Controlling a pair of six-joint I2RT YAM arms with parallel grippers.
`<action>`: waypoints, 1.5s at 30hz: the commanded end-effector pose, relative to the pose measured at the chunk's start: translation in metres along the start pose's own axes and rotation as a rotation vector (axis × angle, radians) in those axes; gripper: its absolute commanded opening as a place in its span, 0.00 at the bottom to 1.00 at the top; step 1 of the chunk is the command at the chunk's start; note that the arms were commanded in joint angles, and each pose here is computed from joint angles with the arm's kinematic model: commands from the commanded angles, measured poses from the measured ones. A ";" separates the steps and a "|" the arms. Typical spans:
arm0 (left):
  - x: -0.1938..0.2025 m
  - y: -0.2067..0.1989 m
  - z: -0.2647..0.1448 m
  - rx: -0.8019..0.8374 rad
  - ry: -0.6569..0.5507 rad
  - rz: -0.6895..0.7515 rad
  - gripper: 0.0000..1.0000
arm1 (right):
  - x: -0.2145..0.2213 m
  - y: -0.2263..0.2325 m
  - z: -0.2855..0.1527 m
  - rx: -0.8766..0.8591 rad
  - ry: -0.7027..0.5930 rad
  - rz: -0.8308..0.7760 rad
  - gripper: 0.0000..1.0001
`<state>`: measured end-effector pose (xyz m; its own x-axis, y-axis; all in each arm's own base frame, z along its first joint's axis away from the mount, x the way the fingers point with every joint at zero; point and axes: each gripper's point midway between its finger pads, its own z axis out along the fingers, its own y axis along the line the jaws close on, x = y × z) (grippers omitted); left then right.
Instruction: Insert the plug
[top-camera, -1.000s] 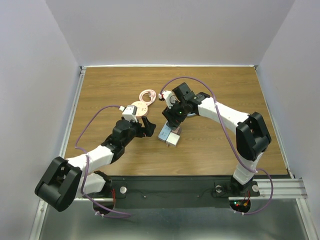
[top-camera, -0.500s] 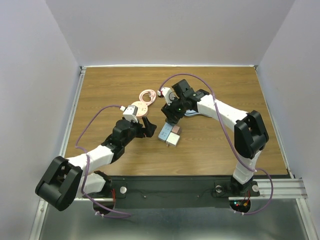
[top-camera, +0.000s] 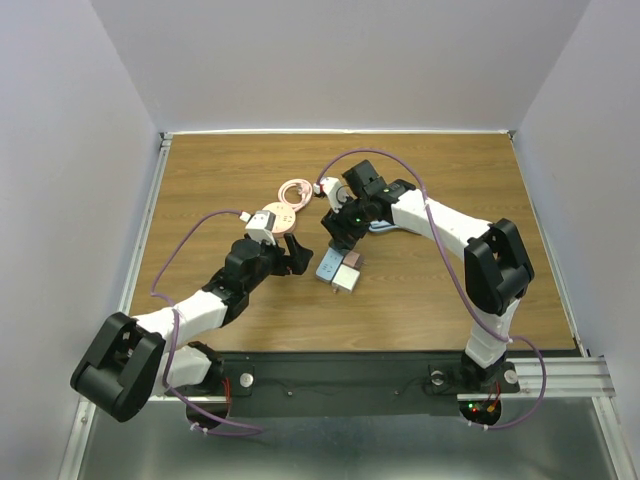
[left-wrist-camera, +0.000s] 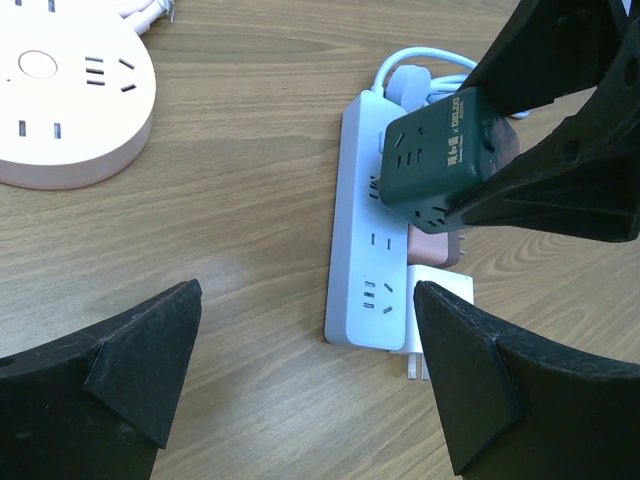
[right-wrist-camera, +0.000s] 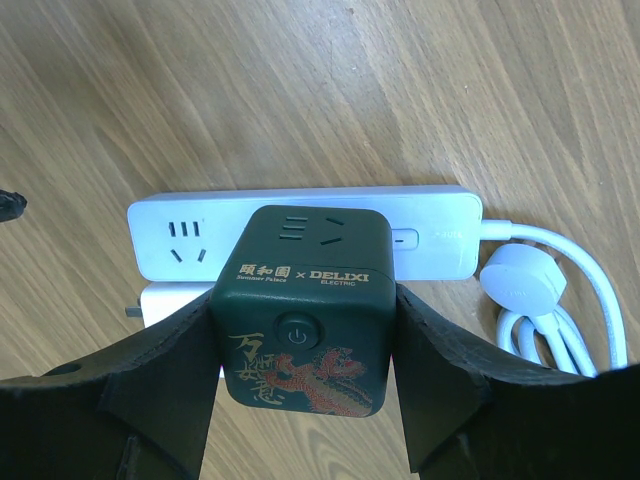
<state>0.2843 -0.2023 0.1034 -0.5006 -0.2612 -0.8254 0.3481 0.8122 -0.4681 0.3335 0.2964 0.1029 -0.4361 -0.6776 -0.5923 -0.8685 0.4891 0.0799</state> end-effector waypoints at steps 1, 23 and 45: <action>-0.014 -0.008 0.001 0.035 -0.040 0.017 0.99 | -0.015 -0.003 -0.007 0.005 -0.061 -0.014 0.00; -0.010 -0.009 0.002 0.044 -0.023 0.020 0.99 | 0.000 0.005 -0.005 -0.031 -0.008 0.005 0.01; -0.006 -0.009 0.002 0.051 -0.010 0.023 0.99 | 0.004 -0.009 -0.004 0.035 0.030 -0.006 0.00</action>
<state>0.2807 -0.2062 0.0994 -0.5201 -0.2443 -0.8184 0.3660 0.8020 -0.4720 0.3301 0.2942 0.1009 -0.4412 -0.6850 -0.5797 -0.8693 0.4867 0.0865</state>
